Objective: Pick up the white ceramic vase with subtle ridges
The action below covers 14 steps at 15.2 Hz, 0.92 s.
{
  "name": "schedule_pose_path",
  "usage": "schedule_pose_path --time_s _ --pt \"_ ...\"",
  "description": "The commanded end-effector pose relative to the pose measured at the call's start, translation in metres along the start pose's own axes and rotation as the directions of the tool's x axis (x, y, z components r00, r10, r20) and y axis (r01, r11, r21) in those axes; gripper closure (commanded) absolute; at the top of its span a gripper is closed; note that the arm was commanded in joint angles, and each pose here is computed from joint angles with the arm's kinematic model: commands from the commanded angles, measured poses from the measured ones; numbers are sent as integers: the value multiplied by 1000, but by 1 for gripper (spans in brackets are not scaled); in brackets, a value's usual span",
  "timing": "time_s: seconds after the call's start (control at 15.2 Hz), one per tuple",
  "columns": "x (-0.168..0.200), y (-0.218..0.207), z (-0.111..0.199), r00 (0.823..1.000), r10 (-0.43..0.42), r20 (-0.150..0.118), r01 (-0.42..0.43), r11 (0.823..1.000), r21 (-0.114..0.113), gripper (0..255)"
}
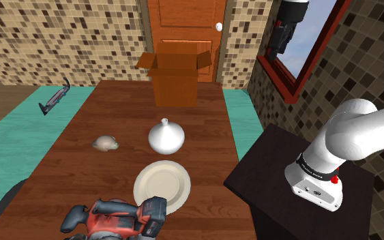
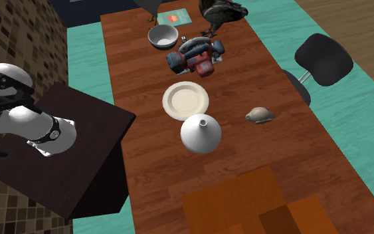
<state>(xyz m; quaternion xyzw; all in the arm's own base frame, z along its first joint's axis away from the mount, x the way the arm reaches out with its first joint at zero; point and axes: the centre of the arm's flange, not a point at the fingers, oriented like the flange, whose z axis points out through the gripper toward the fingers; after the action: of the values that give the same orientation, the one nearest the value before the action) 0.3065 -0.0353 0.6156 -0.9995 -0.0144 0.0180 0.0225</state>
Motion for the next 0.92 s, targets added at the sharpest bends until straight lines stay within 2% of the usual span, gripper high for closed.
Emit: schedule_pose_path --time_s 0.0,0.86 --pt "0 0 0 1000 0 0 0 1000 0 0" --pt "108 -90 97 999 -42 -7 42 999 4 0"
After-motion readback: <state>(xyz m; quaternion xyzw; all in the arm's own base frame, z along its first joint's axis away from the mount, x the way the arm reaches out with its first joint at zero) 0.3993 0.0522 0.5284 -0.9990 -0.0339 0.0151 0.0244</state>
